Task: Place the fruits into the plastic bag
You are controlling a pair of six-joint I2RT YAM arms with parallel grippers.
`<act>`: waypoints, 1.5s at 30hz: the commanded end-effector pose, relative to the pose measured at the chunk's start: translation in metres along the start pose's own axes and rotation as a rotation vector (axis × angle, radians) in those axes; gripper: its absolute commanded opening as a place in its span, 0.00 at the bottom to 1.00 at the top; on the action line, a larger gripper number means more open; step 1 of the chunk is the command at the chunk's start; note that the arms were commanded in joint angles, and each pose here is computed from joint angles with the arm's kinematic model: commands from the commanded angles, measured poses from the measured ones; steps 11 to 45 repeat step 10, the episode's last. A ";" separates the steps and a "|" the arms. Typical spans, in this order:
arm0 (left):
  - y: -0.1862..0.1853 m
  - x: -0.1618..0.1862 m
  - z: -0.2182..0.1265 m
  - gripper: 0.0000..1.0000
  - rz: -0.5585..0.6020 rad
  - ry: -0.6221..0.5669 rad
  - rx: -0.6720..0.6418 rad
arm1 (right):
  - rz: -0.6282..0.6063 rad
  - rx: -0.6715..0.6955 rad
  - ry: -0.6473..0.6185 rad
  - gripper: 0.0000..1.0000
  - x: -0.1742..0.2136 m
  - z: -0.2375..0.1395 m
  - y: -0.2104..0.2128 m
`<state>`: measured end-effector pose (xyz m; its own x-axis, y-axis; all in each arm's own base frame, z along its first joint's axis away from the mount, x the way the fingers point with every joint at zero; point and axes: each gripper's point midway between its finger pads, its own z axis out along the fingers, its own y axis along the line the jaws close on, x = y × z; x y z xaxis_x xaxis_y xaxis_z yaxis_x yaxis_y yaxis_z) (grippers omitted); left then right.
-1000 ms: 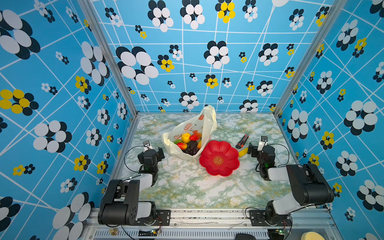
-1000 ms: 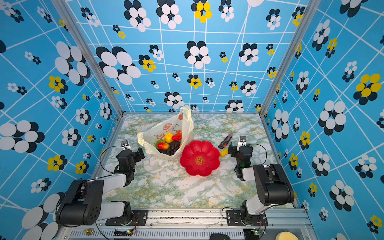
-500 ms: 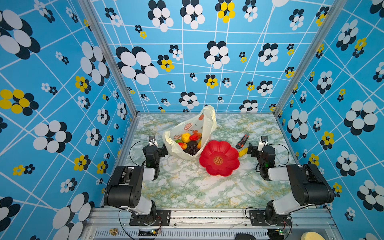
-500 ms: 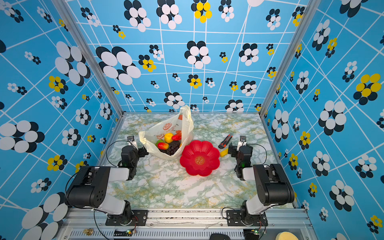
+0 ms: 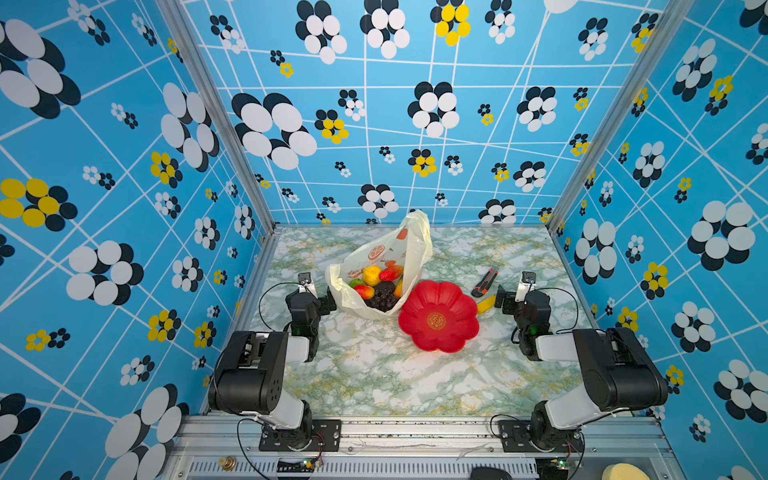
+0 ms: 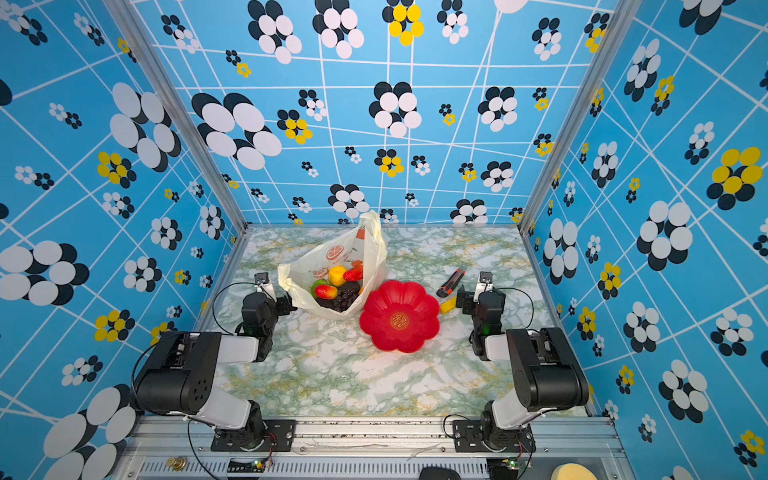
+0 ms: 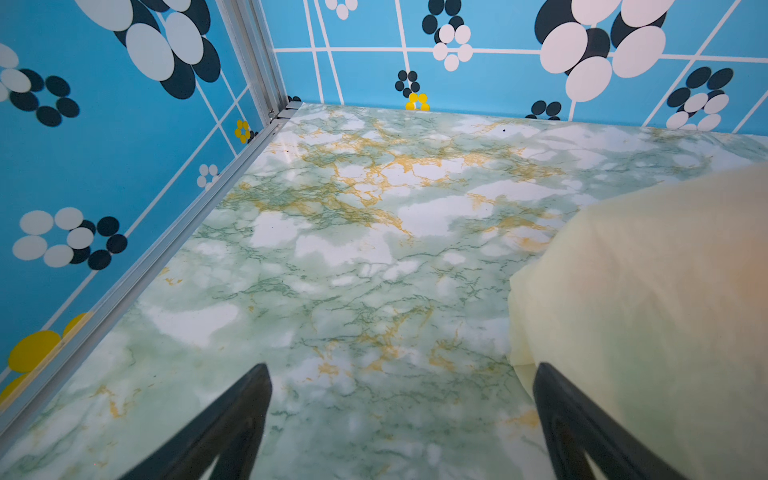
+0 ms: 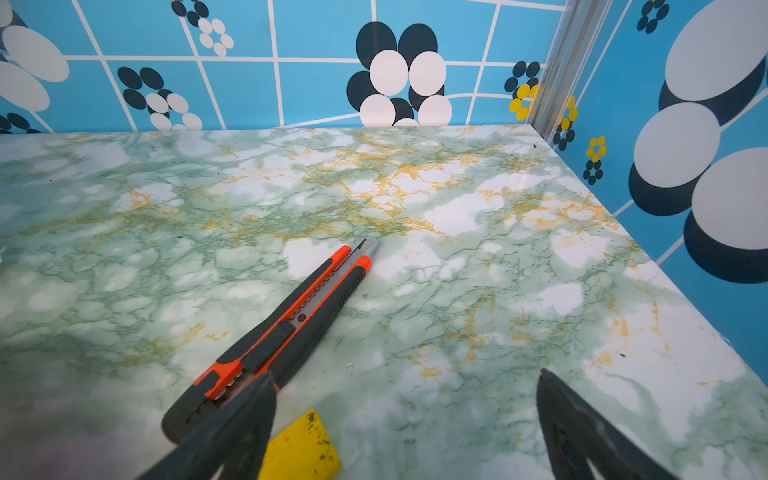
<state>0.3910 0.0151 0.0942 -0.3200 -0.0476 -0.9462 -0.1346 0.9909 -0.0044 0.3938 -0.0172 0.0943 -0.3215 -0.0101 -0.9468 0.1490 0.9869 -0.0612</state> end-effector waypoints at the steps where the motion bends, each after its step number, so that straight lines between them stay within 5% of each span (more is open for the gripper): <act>1: -0.004 -0.004 0.002 0.99 0.026 -0.014 0.004 | 0.011 0.000 -0.001 0.99 -0.001 0.001 -0.001; 45: -0.005 -0.004 0.002 0.99 0.030 -0.013 0.004 | 0.017 -0.003 0.002 0.99 -0.001 0.002 -0.002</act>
